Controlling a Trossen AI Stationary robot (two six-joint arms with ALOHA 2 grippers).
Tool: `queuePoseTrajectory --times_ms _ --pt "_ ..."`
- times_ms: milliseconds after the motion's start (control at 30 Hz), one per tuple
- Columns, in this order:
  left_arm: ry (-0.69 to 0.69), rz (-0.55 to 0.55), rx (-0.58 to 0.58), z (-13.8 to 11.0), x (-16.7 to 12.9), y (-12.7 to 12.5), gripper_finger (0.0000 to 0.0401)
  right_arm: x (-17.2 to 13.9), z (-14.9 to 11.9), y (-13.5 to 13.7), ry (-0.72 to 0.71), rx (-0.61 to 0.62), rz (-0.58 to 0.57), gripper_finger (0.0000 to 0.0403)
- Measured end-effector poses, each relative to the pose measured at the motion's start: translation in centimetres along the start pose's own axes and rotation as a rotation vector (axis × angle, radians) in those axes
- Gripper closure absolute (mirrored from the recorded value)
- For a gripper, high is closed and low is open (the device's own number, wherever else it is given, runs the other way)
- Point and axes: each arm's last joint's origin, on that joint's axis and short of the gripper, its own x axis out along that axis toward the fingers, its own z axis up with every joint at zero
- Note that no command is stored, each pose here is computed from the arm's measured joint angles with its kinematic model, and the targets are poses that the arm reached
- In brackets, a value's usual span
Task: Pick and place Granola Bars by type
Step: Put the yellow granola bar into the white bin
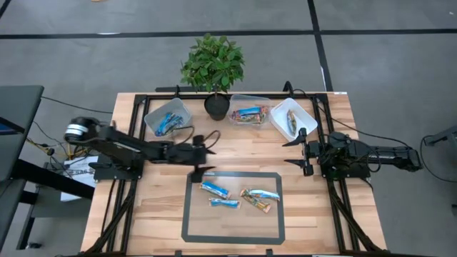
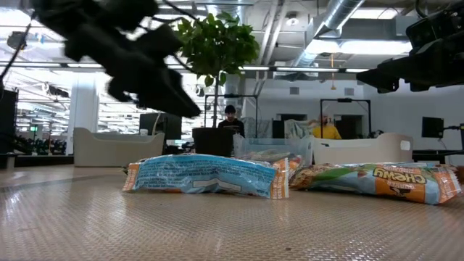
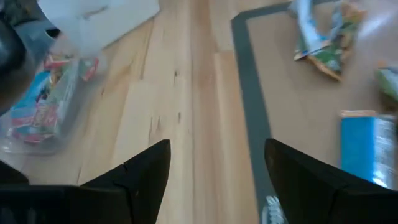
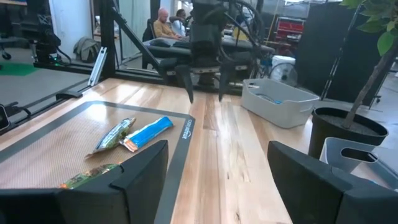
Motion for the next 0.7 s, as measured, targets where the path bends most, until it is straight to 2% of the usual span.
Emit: queuePoseTrajectory --times_ms 267,700 --pt "-0.125 0.000 0.009 -3.0 -5.0 -0.8 0.0148 0.0 0.0 0.0 0.000 0.000 0.000 0.0132" --pt "-0.285 0.038 -0.046 -7.3 -8.6 -0.6 0.0148 0.0 0.0 0.0 0.000 0.000 -0.001 0.0132"
